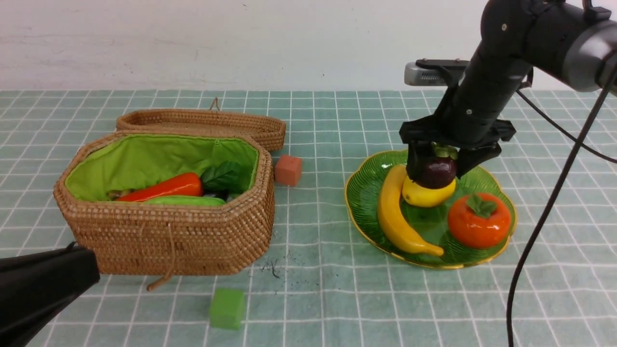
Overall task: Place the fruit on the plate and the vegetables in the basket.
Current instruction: Use the right arm to grab a mangosteen and put it into the right plate
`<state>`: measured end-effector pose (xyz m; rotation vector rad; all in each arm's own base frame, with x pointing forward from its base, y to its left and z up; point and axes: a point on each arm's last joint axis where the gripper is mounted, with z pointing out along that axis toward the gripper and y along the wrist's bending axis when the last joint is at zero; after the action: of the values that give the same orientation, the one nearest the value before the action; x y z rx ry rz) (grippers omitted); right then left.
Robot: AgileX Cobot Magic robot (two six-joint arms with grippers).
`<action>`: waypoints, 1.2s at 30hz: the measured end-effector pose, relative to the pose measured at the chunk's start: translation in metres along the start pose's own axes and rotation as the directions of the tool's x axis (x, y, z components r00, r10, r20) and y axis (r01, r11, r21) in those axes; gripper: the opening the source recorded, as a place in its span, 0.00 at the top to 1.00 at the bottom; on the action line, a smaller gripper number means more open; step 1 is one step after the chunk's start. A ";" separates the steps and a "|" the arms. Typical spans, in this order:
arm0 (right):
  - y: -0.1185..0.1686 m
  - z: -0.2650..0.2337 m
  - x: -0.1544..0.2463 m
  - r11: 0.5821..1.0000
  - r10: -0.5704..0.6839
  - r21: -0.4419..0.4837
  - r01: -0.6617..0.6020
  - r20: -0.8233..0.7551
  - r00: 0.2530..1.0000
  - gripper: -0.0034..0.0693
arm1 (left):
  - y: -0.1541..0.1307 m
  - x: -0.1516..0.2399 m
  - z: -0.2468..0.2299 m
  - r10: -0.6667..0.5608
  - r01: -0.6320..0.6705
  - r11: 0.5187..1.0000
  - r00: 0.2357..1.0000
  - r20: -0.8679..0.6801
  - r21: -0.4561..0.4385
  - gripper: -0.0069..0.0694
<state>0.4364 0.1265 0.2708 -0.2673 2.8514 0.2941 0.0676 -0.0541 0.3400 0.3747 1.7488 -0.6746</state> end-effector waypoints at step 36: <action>0.006 0.032 0.000 0.988 -0.097 -0.123 0.090 -0.055 0.994 0.09 | 0.001 0.000 0.000 0.029 -0.029 0.999 1.000 0.000 -0.013 0.88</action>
<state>0.4429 0.1394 0.2412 -0.4395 2.8741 0.4470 0.0683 -0.0531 0.3397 0.3905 1.7433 -0.6421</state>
